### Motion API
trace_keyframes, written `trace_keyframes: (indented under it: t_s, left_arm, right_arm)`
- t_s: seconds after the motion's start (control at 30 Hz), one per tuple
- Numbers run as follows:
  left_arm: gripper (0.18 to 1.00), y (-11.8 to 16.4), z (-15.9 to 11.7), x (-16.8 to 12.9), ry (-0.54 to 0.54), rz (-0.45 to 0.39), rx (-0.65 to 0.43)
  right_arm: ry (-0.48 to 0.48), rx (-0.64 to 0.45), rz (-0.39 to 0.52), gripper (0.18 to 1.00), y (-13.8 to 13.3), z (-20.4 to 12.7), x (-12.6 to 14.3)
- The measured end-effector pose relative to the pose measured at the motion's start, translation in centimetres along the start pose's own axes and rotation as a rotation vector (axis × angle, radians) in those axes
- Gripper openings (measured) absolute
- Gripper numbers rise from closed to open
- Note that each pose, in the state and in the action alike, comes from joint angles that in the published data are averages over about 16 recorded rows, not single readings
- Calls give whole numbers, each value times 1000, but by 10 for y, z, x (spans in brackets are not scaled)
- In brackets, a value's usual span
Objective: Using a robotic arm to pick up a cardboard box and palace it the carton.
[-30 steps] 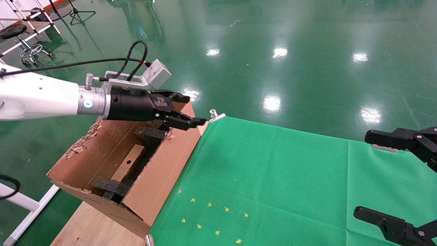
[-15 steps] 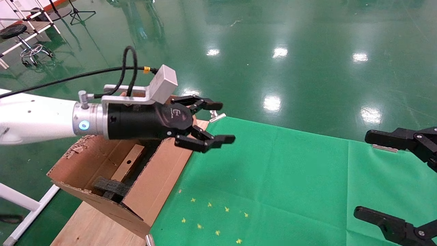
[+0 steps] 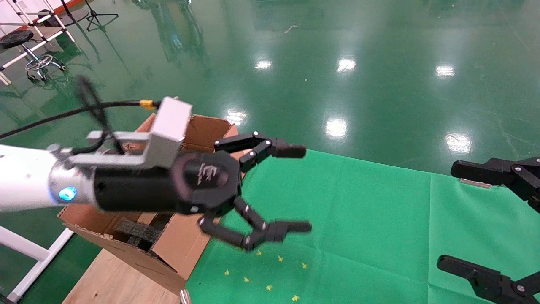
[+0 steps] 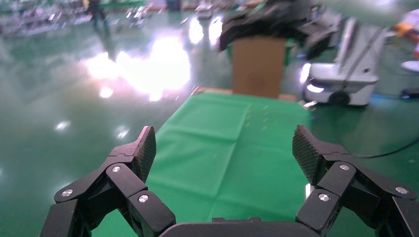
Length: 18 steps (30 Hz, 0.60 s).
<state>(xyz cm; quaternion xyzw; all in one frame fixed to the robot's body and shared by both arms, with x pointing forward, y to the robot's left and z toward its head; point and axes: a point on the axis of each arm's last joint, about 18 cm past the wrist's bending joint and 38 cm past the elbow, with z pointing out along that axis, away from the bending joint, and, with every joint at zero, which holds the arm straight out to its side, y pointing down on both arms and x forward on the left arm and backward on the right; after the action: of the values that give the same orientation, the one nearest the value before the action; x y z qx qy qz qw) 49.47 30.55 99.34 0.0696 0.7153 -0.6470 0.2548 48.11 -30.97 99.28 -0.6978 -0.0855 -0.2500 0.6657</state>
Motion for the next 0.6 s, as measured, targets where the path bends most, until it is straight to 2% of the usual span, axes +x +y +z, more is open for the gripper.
trace_keyframes:
  t_s: [0.27, 0.6]
  left_arm:
    - [1000, -11, 0, 25, 68, 35, 64]
    - [1000, -11, 0, 26, 69, 36, 66]
  right_arm:
    - [0, 0, 0, 1001, 0, 0, 0]
    - [0, 0, 0, 1001, 0, 0, 0]
